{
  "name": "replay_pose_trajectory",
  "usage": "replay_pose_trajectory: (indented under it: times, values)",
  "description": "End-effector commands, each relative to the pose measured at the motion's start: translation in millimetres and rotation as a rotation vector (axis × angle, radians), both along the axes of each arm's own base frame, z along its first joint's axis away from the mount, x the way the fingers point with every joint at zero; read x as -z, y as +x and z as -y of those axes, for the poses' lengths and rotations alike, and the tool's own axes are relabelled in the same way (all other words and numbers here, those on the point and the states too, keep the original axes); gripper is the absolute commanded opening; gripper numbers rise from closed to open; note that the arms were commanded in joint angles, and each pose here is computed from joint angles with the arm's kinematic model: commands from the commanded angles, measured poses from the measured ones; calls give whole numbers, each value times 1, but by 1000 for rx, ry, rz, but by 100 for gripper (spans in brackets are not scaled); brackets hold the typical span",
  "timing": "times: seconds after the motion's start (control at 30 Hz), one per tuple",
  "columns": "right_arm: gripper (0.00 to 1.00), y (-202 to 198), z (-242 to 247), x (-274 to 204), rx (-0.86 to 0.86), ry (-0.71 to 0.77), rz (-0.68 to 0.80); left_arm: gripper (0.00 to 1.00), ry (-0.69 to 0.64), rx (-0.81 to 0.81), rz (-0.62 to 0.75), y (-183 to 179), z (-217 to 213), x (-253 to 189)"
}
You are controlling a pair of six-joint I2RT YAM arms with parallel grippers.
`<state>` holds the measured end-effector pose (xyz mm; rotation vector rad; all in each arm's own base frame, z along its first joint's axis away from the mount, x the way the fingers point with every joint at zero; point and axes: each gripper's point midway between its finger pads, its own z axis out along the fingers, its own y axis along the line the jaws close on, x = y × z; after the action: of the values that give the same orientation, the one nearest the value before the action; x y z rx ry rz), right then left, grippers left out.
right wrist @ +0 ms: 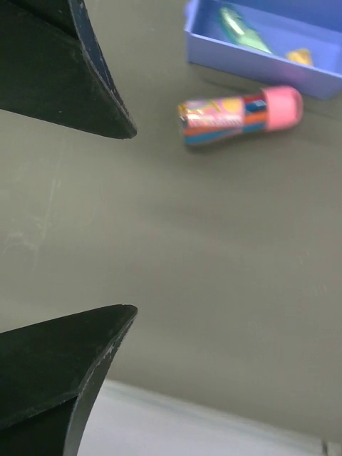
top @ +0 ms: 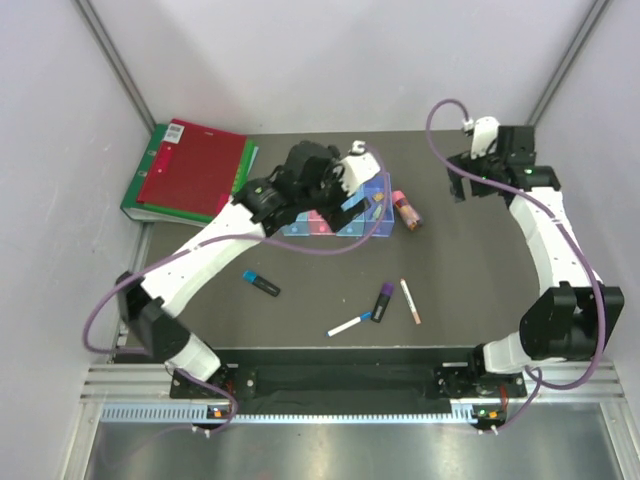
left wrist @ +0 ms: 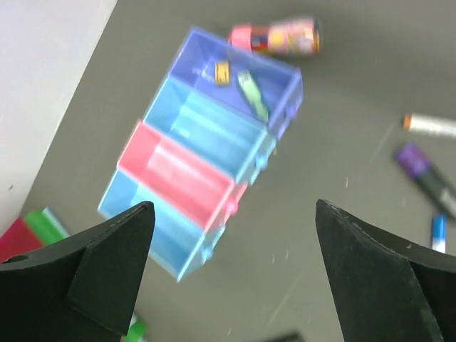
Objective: Sort the stationery into containers
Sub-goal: Place the stationery in the storage box, then pick up the pen from the center of the board.
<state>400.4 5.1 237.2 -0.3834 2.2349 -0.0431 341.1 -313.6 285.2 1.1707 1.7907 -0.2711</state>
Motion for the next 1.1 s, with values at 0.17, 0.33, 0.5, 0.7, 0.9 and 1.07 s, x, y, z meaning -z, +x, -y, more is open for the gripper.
replay_pose_trajectory:
  times: [0.17, 0.33, 0.5, 0.7, 0.9, 1.07]
  values:
    - [100, 17, -57, 60, -201, -59, -35, 99, 246, 16, -5, -39, -71, 39]
    - [100, 32, -75, 95, -234, -65, -118, 99, 275, 5, -9, -45, -87, 38]
    - [100, 46, -86, 120, -247, -71, -156, 99, 285, 2, 15, -47, -94, 33]
    - [100, 59, -99, 131, -251, -44, -172, 99, 277, -14, 25, -44, -96, 26]
    - [100, 64, -106, 149, -252, -40, -198, 99, 268, -25, 30, -41, -97, 24]
    - [100, 64, -108, 161, -250, -36, -220, 99, 258, -42, 49, -35, -99, 13]
